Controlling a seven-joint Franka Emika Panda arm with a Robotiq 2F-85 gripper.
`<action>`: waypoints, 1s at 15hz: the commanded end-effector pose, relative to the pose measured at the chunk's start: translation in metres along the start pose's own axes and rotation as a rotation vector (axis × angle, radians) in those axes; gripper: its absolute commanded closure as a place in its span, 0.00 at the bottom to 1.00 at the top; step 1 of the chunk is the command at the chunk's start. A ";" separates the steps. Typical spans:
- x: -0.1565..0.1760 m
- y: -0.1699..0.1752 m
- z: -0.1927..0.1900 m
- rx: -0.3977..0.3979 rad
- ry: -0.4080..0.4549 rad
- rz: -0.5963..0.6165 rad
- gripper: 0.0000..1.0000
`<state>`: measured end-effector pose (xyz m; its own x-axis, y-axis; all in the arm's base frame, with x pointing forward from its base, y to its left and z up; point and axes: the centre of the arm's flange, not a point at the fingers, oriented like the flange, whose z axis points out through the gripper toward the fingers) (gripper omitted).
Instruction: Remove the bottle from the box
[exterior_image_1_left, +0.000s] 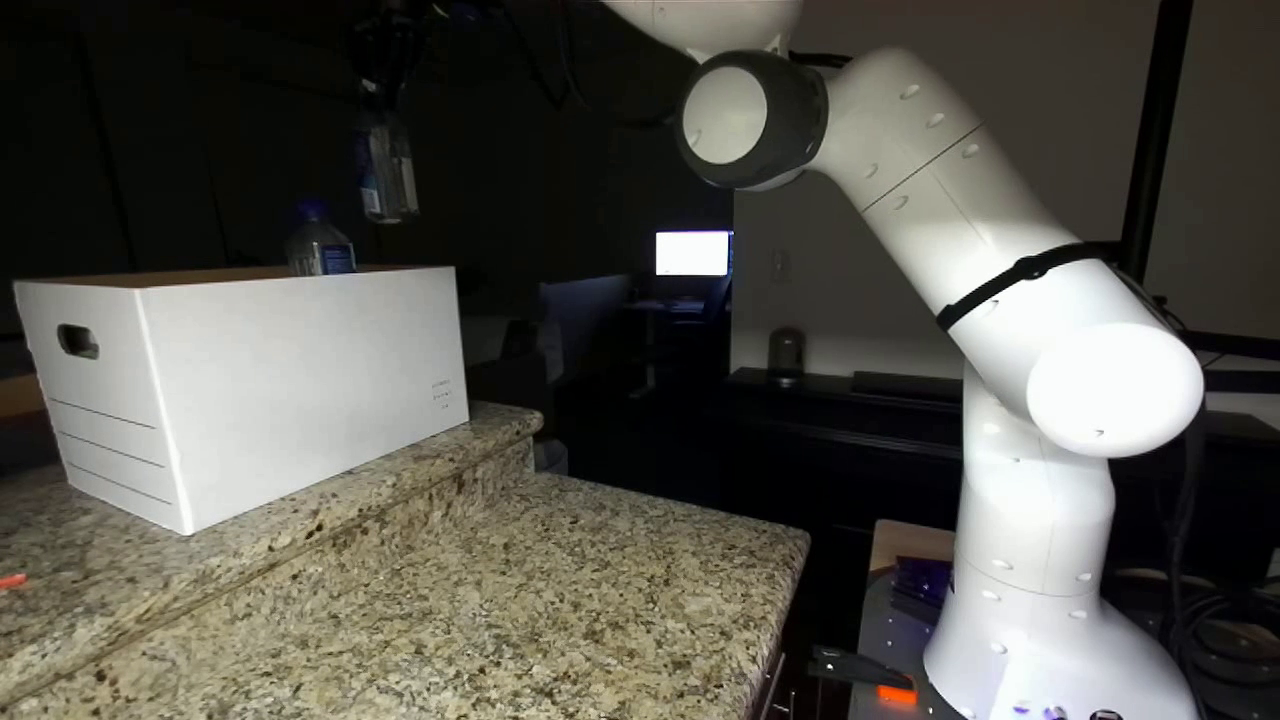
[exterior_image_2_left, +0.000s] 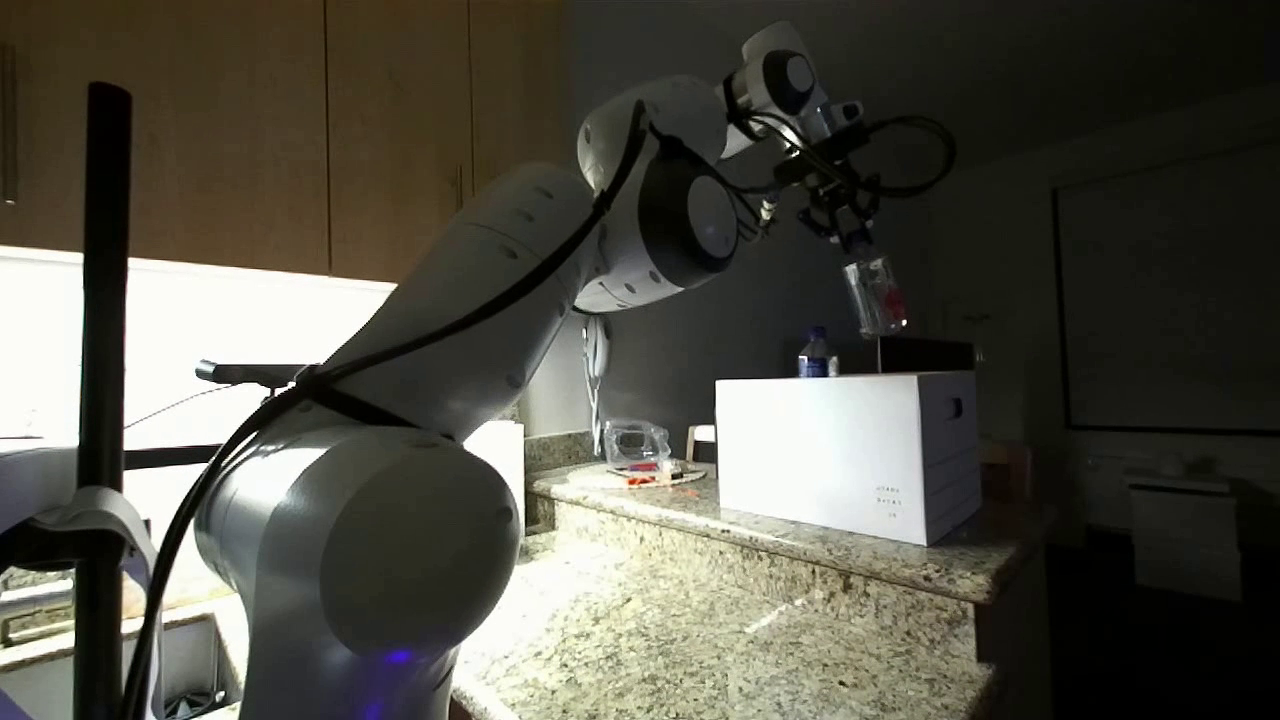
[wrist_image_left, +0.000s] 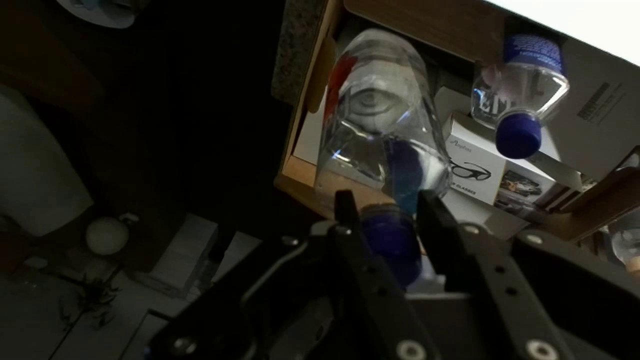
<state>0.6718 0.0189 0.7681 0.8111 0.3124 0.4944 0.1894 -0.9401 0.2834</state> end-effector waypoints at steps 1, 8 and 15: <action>0.027 0.014 -0.050 -0.012 -0.033 -0.008 0.84; -0.008 -0.014 -0.085 0.046 -0.091 -0.067 0.84; -0.042 -0.053 -0.062 0.175 -0.121 -0.196 0.84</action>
<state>0.6068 0.0646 0.7999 0.8413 0.4113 0.3507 0.3495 -0.9089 0.2273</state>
